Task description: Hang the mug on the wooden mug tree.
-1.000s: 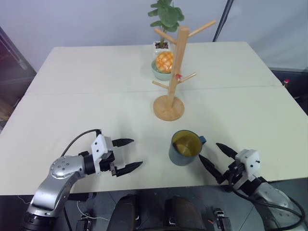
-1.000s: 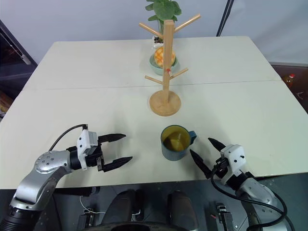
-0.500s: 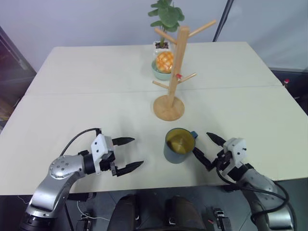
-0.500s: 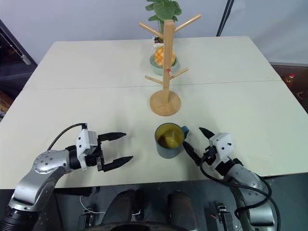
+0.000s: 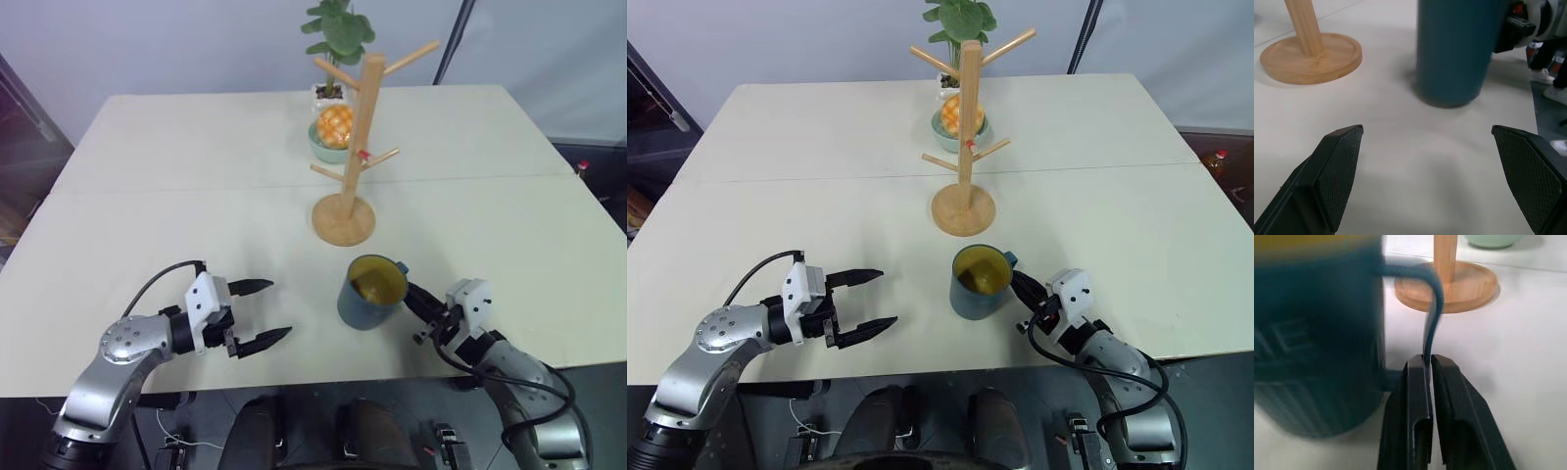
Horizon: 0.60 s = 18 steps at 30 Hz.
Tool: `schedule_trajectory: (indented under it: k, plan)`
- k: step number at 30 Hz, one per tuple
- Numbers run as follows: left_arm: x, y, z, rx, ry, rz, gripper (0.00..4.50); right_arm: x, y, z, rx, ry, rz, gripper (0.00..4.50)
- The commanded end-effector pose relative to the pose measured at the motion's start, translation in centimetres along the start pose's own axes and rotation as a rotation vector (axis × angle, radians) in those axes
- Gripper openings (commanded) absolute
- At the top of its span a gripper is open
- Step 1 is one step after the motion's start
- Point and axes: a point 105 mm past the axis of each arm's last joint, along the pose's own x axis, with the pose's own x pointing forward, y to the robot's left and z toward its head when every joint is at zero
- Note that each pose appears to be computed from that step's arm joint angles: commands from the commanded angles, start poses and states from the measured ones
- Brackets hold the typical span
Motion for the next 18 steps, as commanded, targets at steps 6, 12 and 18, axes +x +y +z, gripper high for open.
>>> schedule_trajectory:
  k: [6,12,18]
  plan:
    - [-0.1,0.3,1.1,0.039,-0.034,0.021,4.5,0.7,-0.8,4.0,-0.235,-0.074,-0.019,0.04]
    - [-0.3,1.6,1.4,0.066,-0.04,0.08,4.5,2.1,-1.6,9.3,-0.649,-0.118,0.008,0.04]
    - [-0.4,2.3,1.9,0.083,-0.055,0.107,4.5,2.7,-1.9,12.7,-0.796,-0.167,-0.022,0.04]
